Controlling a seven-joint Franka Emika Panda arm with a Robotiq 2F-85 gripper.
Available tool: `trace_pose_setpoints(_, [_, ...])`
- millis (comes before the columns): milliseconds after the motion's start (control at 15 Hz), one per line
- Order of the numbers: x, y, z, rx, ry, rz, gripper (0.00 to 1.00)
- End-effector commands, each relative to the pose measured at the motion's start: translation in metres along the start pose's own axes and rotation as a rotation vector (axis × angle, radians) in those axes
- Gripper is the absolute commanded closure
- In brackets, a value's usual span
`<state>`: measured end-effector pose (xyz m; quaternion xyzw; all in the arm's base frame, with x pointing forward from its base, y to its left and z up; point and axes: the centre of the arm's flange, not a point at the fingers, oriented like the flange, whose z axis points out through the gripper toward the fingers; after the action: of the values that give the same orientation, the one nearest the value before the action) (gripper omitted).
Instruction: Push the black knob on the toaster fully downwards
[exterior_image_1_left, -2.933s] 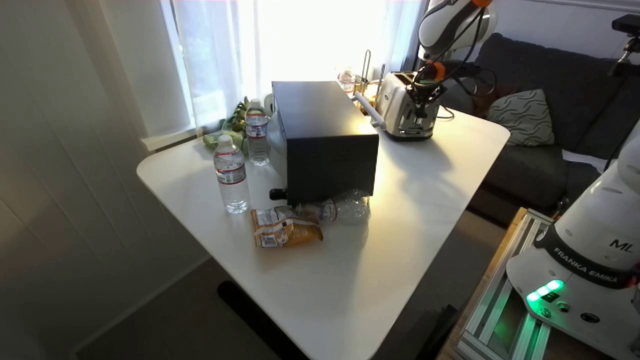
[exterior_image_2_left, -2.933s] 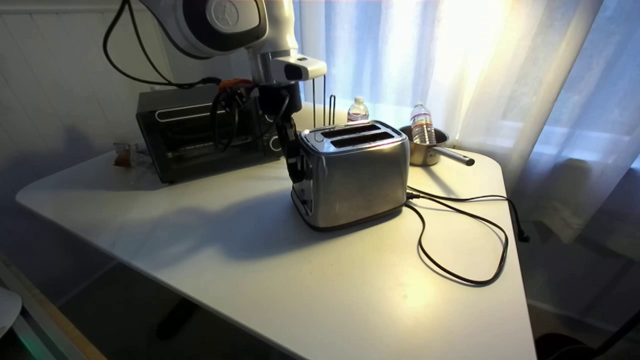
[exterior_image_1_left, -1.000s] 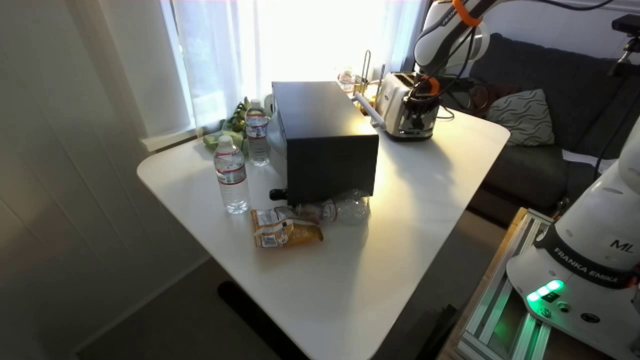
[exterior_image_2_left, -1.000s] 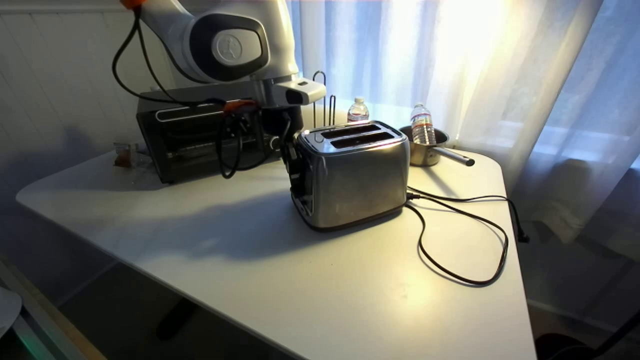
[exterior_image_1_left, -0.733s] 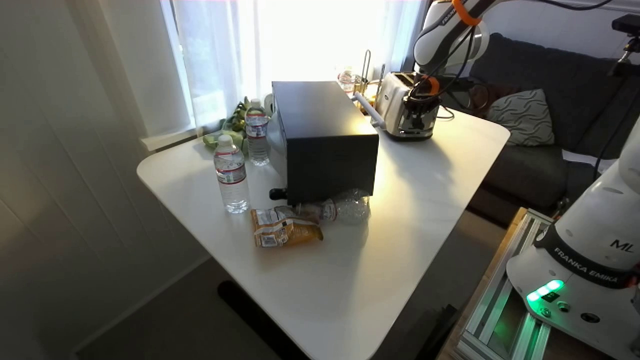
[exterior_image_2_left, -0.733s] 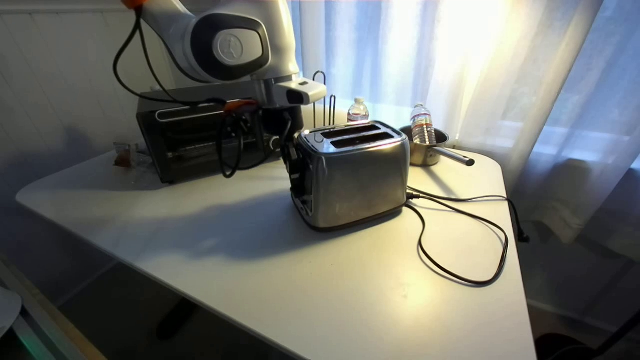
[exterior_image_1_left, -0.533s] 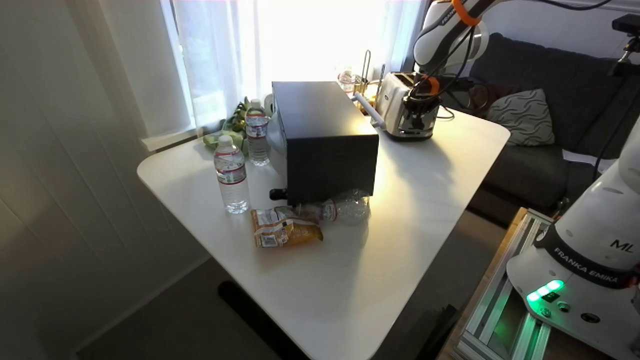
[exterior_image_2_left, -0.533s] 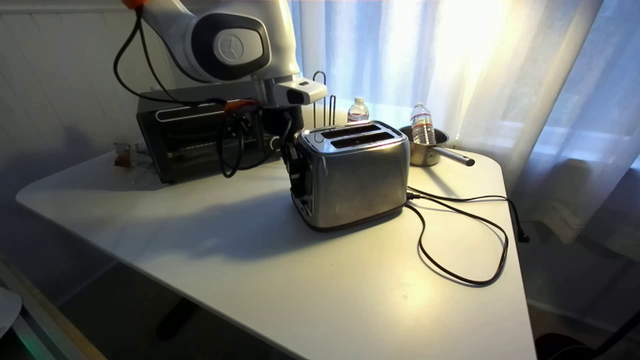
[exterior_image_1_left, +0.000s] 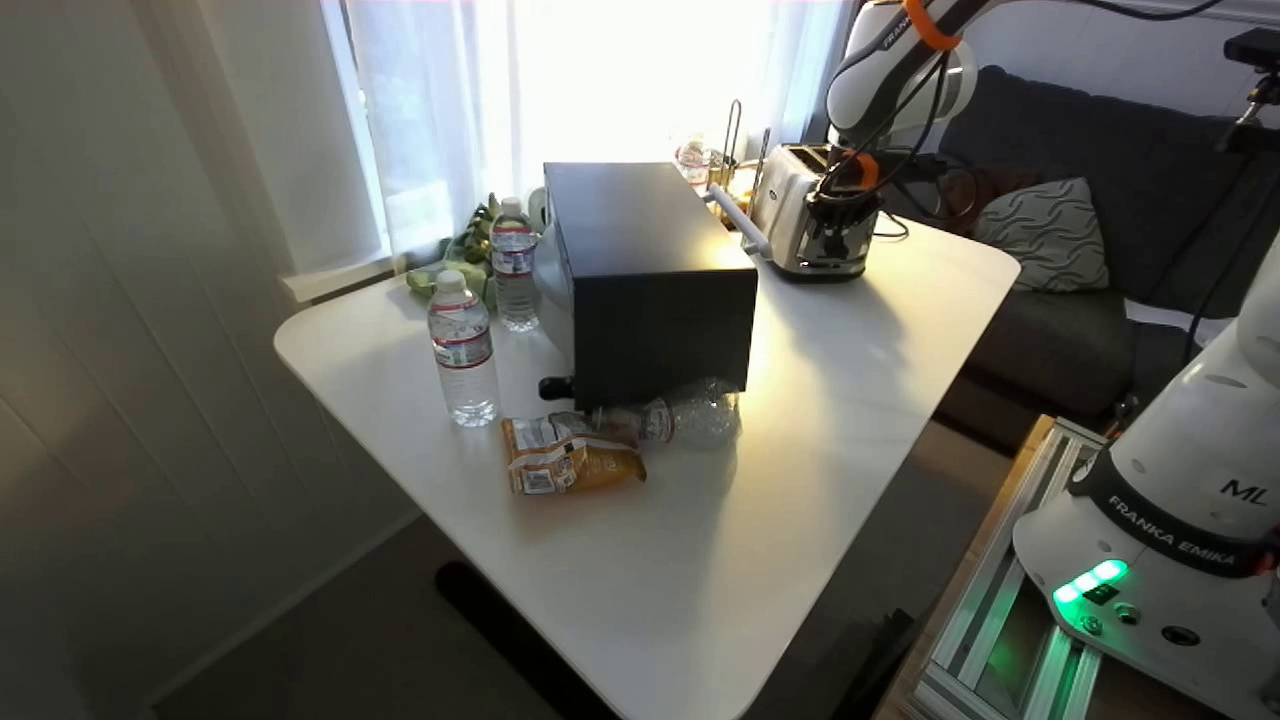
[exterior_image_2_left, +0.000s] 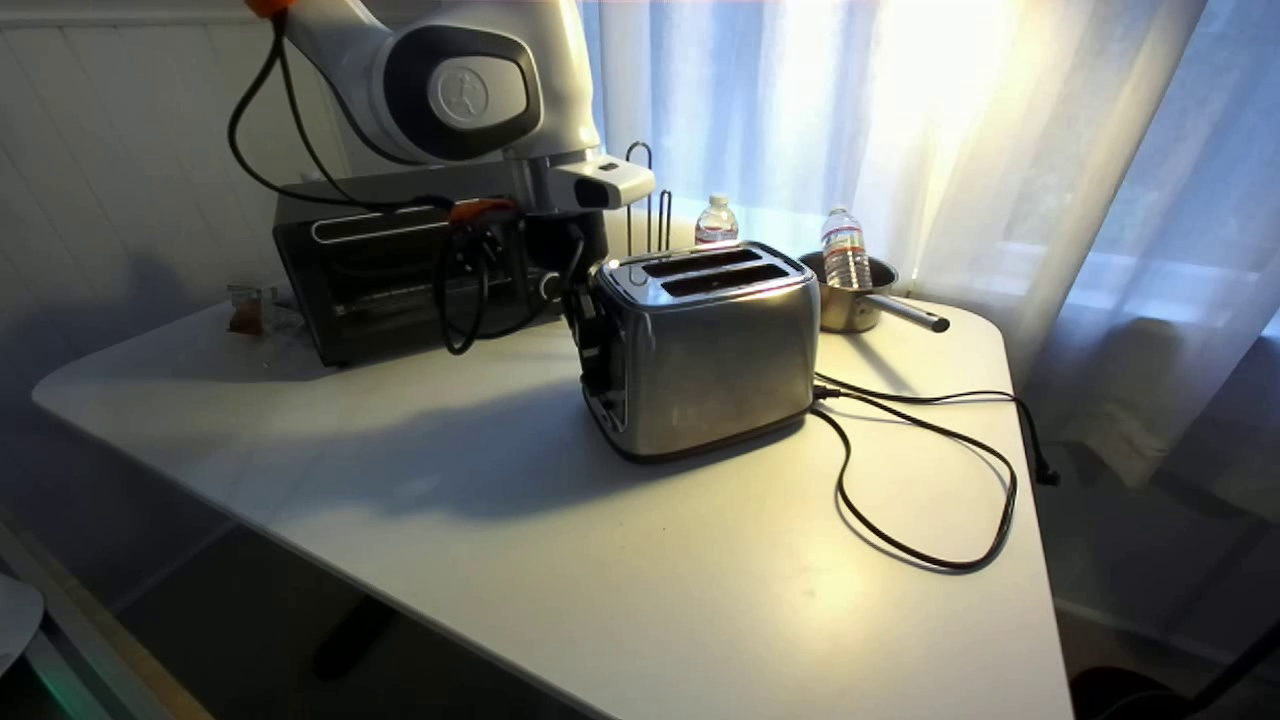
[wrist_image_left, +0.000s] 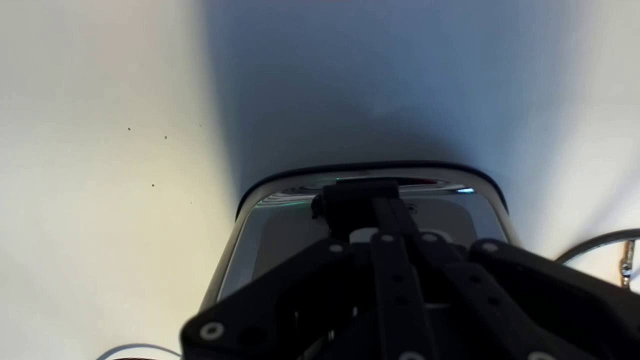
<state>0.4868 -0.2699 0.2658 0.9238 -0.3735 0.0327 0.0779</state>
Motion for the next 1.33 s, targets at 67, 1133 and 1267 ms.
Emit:
trace_pose_setpoints(67, [-0.001, -0.003, 0.044, -0.008, -0.028, 0.024, 1.0])
trace_pose_setpoints(1133, [-0.024, 0.024, -0.006, 0.073, 0.07, 0.071, 1.0])
trace_pose_setpoints(1267, [-0.028, 0.029, -0.015, 0.084, 0.079, 0.074, 1.0])
